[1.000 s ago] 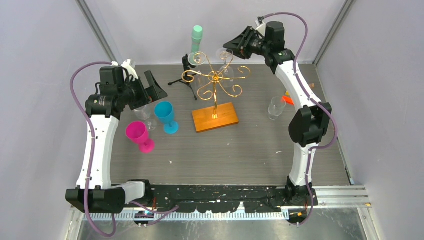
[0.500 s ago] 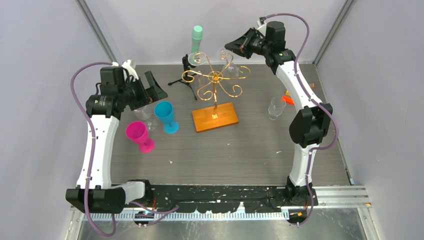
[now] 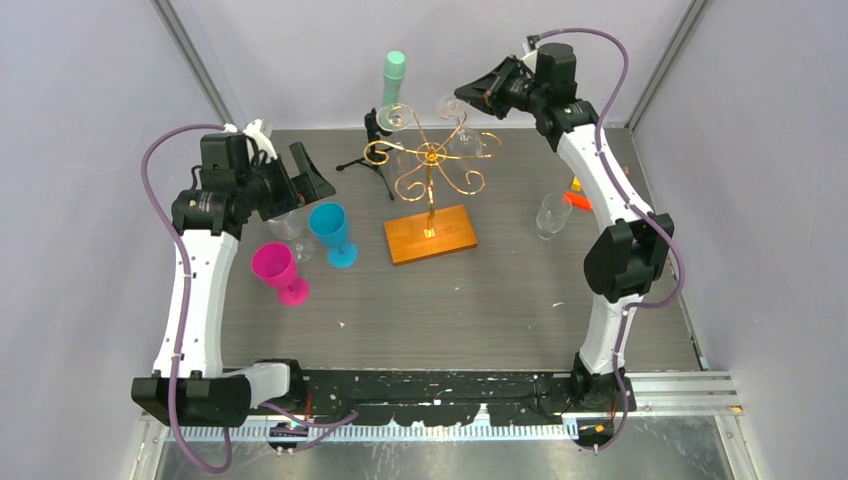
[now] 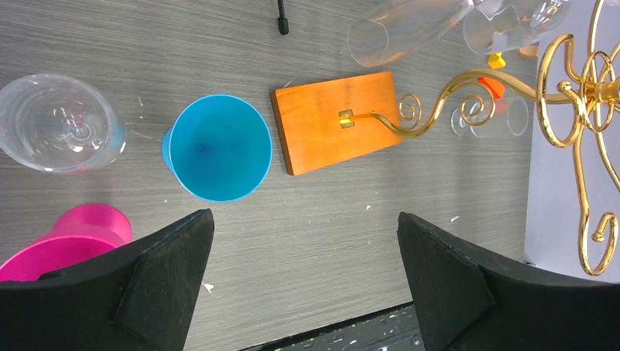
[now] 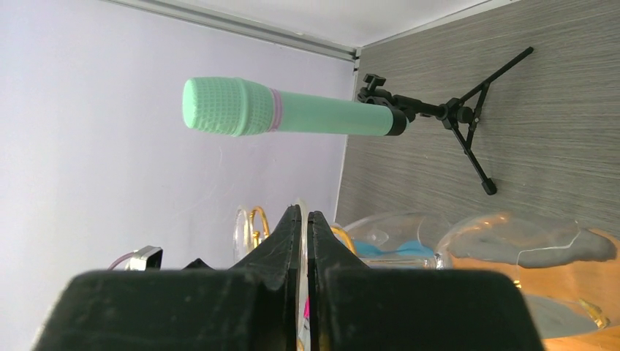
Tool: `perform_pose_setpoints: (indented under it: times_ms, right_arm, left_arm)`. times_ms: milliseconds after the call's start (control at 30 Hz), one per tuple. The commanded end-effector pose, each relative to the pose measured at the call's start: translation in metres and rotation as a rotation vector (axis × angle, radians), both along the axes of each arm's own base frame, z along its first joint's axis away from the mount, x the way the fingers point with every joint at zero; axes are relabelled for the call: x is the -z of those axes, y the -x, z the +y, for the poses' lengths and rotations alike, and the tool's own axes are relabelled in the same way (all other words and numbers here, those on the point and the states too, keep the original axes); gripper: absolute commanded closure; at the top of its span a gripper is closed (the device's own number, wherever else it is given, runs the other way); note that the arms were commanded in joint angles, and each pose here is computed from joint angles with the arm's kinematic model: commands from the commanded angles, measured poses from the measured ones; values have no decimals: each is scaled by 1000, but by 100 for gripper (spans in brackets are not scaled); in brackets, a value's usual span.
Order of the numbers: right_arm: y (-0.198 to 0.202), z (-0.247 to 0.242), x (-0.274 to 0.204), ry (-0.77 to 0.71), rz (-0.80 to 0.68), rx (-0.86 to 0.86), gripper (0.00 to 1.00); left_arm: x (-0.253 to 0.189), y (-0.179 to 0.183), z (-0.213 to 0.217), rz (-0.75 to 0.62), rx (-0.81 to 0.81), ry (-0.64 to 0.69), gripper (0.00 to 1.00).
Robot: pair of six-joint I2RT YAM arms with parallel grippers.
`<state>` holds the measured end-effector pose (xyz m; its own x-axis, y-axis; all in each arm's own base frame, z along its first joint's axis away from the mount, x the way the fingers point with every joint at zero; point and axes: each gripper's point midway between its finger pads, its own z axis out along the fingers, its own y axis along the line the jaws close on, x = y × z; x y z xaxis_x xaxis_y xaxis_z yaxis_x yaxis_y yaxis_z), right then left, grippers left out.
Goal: Take the wine glass off the wine glass rack
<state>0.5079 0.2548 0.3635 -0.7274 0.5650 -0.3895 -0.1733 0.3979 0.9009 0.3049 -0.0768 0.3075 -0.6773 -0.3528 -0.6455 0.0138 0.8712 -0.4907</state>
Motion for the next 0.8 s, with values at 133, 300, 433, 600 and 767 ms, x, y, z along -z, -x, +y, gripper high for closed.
perform_pose_setpoints:
  times_ms: [133,300,433,600,767]
  right_arm:
    - [35,-9,-76,-66,-159,27,100]
    - [38,-10,-71,-66,-139,34,100]
    - [45,-2,-72,-71,-142,3,100]
    - [56,18,-73,-82,-144,-56,100]
    - [60,34,-77,-97,-155,-88,100]
  left_arm:
    - [-15,-1,2,-75,3,-5,0]
    - [-16,-1,0,-76,8,2,0]
    - [-16,-1,0,-75,9,5,0]
    - [-15,-1,0,-74,9,6,0]
    - [-16,-1,-1,-75,9,7,0]
